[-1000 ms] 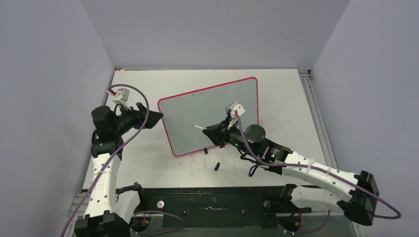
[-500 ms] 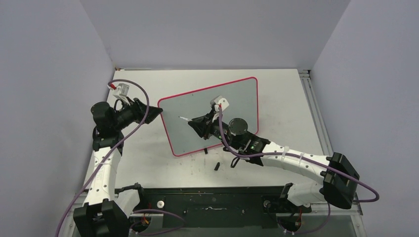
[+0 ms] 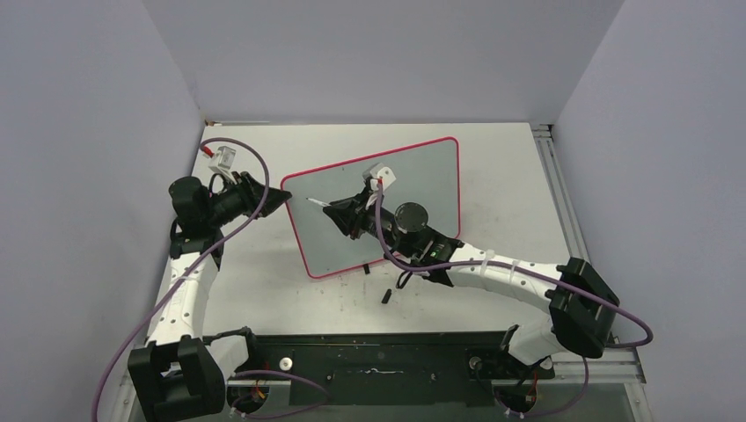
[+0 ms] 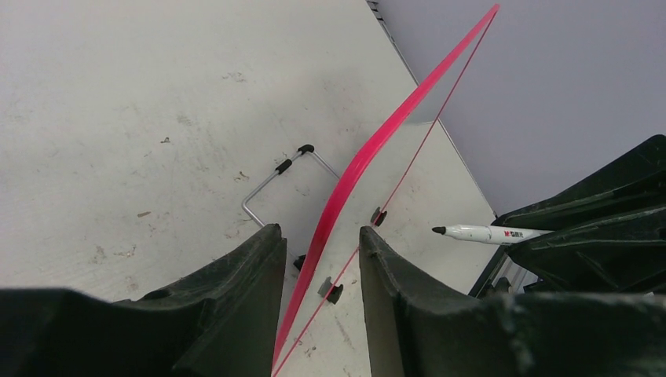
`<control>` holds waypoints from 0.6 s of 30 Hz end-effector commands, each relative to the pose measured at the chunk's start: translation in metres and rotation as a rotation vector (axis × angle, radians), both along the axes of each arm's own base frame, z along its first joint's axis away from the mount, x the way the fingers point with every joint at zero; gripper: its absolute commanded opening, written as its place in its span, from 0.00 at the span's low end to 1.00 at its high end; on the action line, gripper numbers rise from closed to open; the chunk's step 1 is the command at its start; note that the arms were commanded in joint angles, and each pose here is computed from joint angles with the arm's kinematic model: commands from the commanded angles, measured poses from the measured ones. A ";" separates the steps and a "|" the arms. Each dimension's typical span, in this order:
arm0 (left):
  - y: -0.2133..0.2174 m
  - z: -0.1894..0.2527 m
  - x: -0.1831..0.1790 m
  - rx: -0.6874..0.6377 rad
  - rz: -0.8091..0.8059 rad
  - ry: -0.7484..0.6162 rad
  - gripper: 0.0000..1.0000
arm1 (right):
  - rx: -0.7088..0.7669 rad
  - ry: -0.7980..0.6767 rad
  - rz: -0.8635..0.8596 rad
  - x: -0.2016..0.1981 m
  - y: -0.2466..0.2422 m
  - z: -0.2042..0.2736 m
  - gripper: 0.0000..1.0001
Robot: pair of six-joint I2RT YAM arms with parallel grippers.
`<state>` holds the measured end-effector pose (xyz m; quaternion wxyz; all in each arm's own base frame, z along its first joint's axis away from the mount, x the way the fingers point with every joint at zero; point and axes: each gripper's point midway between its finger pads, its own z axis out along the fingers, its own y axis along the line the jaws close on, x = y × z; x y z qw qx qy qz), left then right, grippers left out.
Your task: Write a sentence on the whiteboard
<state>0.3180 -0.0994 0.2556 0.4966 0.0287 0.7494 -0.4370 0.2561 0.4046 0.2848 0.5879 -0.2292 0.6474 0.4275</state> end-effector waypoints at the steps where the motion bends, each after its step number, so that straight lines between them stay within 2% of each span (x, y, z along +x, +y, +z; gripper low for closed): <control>1: -0.003 0.024 0.004 0.011 -0.026 -0.094 0.35 | 0.112 -0.086 0.023 0.006 0.008 0.045 0.05; 11: -0.004 0.021 0.004 0.017 -0.031 -0.091 0.24 | 0.105 -0.090 0.034 0.014 0.018 0.041 0.05; 18: -0.004 0.019 0.004 0.026 -0.030 -0.091 0.22 | 0.098 -0.087 0.044 0.017 0.025 0.037 0.05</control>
